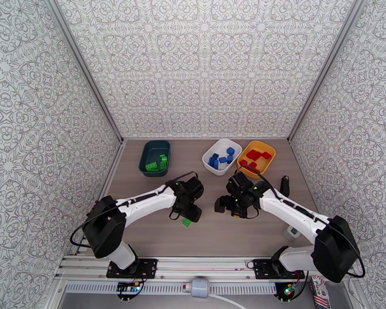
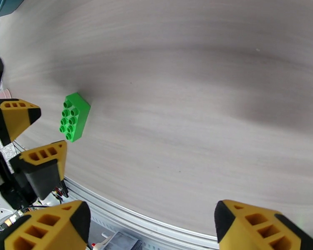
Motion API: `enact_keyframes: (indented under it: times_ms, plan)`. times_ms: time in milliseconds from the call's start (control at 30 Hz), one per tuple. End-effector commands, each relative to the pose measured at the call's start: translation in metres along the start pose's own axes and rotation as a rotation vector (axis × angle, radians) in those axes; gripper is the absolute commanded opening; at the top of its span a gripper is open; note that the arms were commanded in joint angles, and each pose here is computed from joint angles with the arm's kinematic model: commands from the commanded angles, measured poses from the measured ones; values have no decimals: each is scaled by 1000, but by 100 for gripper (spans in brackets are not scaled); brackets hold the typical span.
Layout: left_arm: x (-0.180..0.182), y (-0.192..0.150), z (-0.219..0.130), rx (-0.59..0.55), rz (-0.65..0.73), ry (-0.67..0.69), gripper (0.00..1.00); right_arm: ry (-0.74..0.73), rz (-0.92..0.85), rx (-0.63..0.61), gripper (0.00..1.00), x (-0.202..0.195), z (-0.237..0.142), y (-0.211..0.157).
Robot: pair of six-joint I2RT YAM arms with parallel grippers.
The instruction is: Sort the legos into containers by color
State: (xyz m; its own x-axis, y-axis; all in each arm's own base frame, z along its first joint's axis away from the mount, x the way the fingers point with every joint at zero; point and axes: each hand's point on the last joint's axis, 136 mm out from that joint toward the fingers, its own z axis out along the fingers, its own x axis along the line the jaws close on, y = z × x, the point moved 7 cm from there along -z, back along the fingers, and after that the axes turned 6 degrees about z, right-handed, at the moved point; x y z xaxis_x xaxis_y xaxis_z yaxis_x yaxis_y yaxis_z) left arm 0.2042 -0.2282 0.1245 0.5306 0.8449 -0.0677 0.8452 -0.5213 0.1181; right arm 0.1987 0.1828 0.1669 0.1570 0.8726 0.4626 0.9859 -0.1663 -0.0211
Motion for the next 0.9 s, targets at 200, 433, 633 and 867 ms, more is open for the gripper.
enact_keyframes:
  times_ms: [200, 433, 633, 867]
  plan:
    - [3, 1, 24, 53, -40, 119, 65, 25, 18, -41, 83, 0, -8, 0]
    - [0, 1, 33, 84, -31, 140, 58, 25, 15, -41, 83, -1, -8, -1]
    - [-2, 4, 36, 87, -42, 141, 46, 26, 12, -35, 83, 0, -7, 0]
    - [-4, 16, 20, 48, -55, 122, 34, 63, -15, -22, 83, 14, -4, 10]
